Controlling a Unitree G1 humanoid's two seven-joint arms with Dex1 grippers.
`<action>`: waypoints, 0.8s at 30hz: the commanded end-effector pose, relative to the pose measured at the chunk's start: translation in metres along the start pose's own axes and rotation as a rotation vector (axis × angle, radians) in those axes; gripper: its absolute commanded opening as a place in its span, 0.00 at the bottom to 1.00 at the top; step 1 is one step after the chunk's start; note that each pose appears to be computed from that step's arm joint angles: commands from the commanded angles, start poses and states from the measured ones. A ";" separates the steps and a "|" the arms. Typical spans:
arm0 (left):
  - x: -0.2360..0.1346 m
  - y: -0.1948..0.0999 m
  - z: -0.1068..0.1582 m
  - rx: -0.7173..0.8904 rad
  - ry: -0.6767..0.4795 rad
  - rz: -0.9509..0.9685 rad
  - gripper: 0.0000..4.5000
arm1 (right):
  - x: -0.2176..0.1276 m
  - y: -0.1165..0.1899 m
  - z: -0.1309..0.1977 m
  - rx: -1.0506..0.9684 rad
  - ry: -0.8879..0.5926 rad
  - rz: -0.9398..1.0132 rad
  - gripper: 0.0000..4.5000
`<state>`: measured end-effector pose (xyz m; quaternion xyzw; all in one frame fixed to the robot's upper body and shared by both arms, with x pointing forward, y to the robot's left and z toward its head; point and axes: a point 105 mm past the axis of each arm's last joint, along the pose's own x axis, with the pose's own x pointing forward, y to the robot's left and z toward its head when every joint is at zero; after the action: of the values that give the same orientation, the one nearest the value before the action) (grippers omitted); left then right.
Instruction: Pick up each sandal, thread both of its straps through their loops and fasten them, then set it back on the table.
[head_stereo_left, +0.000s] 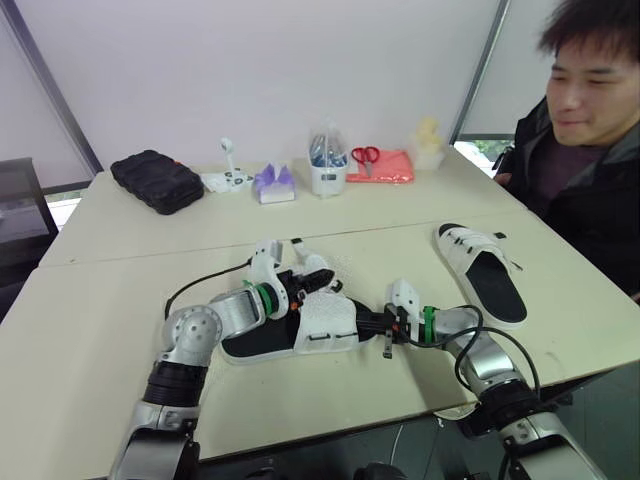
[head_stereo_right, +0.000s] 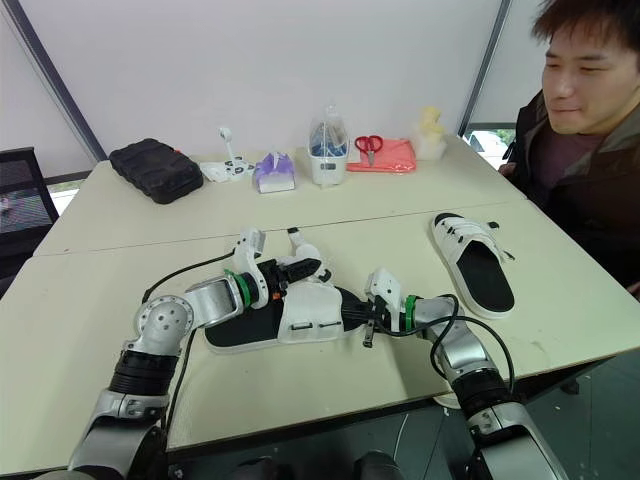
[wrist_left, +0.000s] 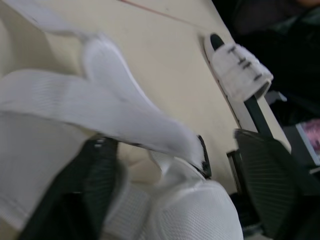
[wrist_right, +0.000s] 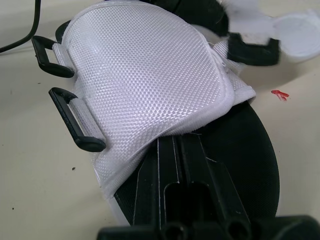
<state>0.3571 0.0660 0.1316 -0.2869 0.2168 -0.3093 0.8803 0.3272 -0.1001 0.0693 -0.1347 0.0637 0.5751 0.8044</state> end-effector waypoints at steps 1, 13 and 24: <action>-0.004 -0.005 0.020 0.033 -0.072 -0.011 0.39 | 0.007 0.012 -0.027 0.059 0.093 0.017 0.00; -0.018 -0.005 0.033 -0.007 -0.129 -0.066 0.01 | 0.008 0.012 -0.027 0.063 0.094 0.015 0.00; -0.043 -0.014 0.041 -0.071 -0.136 -0.173 0.29 | 0.010 0.012 -0.028 0.064 0.095 0.019 0.00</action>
<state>0.3511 0.0984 0.1604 -0.3507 0.1716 -0.3276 0.8604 0.3278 -0.0967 0.0699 -0.1312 0.0594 0.5740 0.8061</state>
